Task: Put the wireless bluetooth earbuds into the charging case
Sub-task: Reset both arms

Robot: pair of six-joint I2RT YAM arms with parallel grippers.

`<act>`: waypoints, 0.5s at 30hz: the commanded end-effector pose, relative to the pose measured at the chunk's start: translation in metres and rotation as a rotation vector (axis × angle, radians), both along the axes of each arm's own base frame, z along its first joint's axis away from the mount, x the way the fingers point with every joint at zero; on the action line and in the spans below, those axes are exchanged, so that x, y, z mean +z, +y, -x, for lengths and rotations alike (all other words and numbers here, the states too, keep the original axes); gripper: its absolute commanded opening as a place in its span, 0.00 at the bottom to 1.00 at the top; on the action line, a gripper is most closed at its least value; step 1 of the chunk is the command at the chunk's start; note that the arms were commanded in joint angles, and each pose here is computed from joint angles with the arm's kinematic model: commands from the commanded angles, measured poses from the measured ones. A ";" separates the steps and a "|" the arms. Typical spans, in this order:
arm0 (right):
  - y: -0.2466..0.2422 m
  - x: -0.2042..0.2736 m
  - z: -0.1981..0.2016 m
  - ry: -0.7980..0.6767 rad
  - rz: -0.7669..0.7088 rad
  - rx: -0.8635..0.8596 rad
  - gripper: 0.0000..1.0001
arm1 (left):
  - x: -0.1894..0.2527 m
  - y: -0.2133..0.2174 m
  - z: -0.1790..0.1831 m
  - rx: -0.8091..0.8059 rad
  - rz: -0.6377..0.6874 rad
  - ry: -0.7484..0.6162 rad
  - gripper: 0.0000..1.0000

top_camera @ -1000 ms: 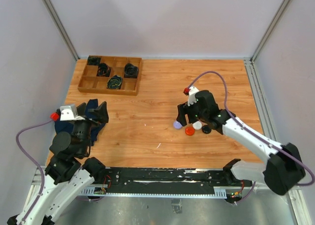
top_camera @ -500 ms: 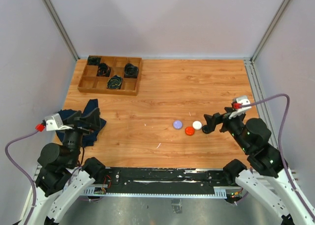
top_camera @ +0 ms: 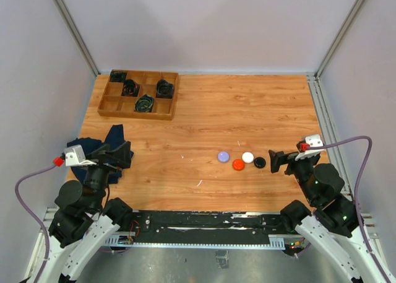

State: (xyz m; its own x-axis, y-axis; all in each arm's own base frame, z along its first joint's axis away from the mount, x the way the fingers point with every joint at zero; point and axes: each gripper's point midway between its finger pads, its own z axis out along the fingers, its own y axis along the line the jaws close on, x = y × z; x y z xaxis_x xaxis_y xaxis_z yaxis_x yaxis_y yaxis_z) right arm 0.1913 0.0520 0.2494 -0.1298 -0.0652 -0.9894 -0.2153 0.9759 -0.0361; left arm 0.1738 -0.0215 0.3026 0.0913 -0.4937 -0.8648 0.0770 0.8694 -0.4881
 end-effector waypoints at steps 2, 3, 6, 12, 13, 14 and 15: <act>-0.012 -0.001 -0.002 -0.012 0.035 -0.056 0.99 | -0.011 -0.004 -0.004 -0.008 -0.006 0.022 0.99; -0.013 -0.002 -0.002 -0.011 0.039 -0.061 0.98 | -0.010 -0.004 -0.003 -0.008 -0.005 0.019 0.99; -0.015 -0.001 -0.002 -0.015 0.039 -0.068 0.99 | -0.011 -0.004 -0.003 -0.007 -0.003 0.019 0.99; -0.016 -0.002 -0.002 -0.013 0.040 -0.076 0.98 | -0.009 -0.006 -0.004 -0.017 -0.010 0.011 0.99; -0.016 -0.002 -0.002 -0.013 0.041 -0.076 0.99 | -0.010 -0.005 -0.004 -0.014 -0.010 0.013 0.99; -0.017 -0.002 -0.003 -0.013 0.042 -0.081 0.99 | -0.009 -0.004 -0.003 -0.011 -0.008 0.012 0.99; -0.017 -0.003 -0.003 -0.012 0.043 -0.083 0.99 | -0.009 -0.004 -0.003 -0.009 -0.006 0.011 0.99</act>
State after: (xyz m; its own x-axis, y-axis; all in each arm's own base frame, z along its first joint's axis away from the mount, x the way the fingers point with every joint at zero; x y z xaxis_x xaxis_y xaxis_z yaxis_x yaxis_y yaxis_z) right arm 0.1933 0.0427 0.2476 -0.1299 -0.0930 -0.9871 -0.1713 0.9827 -0.0701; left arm 0.1769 -0.0268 0.2907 0.0594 -0.4793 -0.8756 0.0779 0.8767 -0.4746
